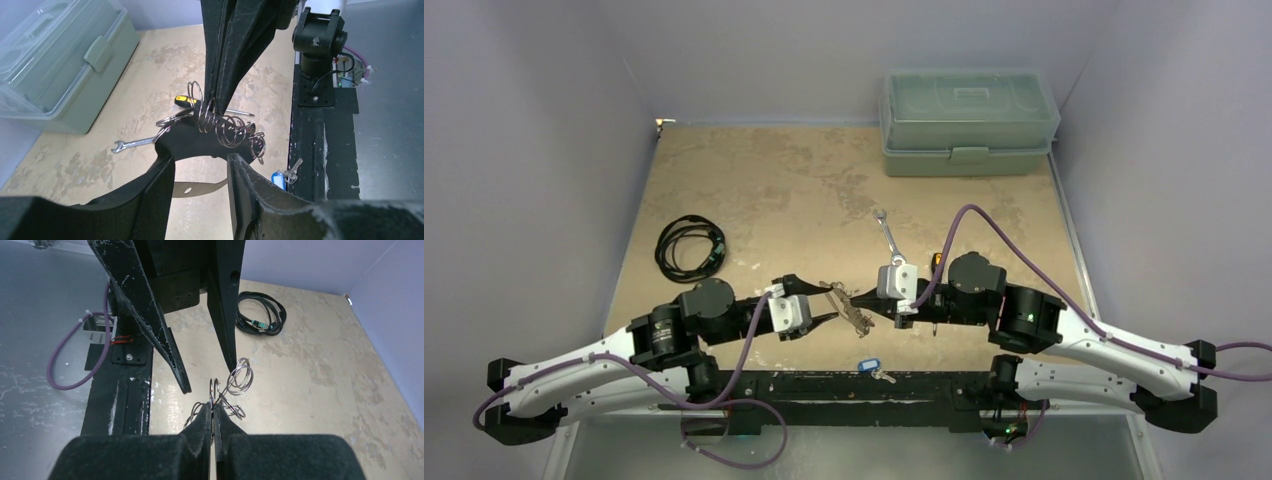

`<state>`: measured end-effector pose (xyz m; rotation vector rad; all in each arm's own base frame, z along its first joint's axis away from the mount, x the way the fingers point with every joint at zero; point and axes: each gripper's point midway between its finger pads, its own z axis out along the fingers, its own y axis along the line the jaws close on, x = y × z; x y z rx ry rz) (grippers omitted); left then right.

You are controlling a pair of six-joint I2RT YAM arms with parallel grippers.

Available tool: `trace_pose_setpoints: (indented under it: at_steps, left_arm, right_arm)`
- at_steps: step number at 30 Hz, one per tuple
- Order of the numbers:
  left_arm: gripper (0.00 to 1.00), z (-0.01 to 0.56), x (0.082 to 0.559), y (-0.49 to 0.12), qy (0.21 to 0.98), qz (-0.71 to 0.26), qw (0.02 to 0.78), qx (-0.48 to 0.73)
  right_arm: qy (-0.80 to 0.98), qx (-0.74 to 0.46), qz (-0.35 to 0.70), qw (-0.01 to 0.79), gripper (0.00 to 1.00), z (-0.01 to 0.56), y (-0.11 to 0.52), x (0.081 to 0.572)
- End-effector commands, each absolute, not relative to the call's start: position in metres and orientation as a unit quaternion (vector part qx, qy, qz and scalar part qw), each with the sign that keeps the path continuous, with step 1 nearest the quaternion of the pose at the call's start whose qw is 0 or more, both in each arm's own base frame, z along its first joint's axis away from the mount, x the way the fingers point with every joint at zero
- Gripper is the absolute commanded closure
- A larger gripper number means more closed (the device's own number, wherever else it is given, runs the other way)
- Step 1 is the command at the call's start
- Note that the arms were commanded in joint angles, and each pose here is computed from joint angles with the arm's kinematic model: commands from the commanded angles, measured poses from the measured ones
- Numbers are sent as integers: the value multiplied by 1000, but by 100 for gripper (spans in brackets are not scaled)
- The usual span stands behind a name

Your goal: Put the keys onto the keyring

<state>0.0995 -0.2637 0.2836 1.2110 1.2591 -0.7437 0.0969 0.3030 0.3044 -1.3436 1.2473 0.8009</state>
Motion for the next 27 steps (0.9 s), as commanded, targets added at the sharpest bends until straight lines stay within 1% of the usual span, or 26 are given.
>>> trace_pose_setpoints:
  at_steps: [1,6,11,17,22,23,24,26,27]
  left_arm:
    - [60,302,95,-269,498,-340,606,520]
    - [71,303,96,-271,494,-348,603,521]
    - [75,308,97,-270,492,-355,606,514]
    - [76,306,97,-273,495,-360,599,516]
    - [82,303,96,-276,497,-365,589,523]
    - [84,302,95,-276,496,-366,587,524]
    - [88,302,94,-276,496,-368,586,525]
    - [99,300,94,-277,496,-367,582,530]
    - [100,299,94,-277,497,-366,581,531]
  right_arm:
    - [483,-561,362,566,100,326,313,91]
    - [481,-564,365,564,100,324,317,91]
    - [479,-564,367,564,100,323,319,91]
    - [478,-568,370,559,100,320,321,89]
    - [475,-568,373,559,100,320,323,89]
    - [474,-568,373,560,100,320,323,89]
    - [474,-568,373,559,100,320,323,89]
    - [474,-568,374,560,100,320,324,89]
    - [473,-568,374,561,100,320,323,89]
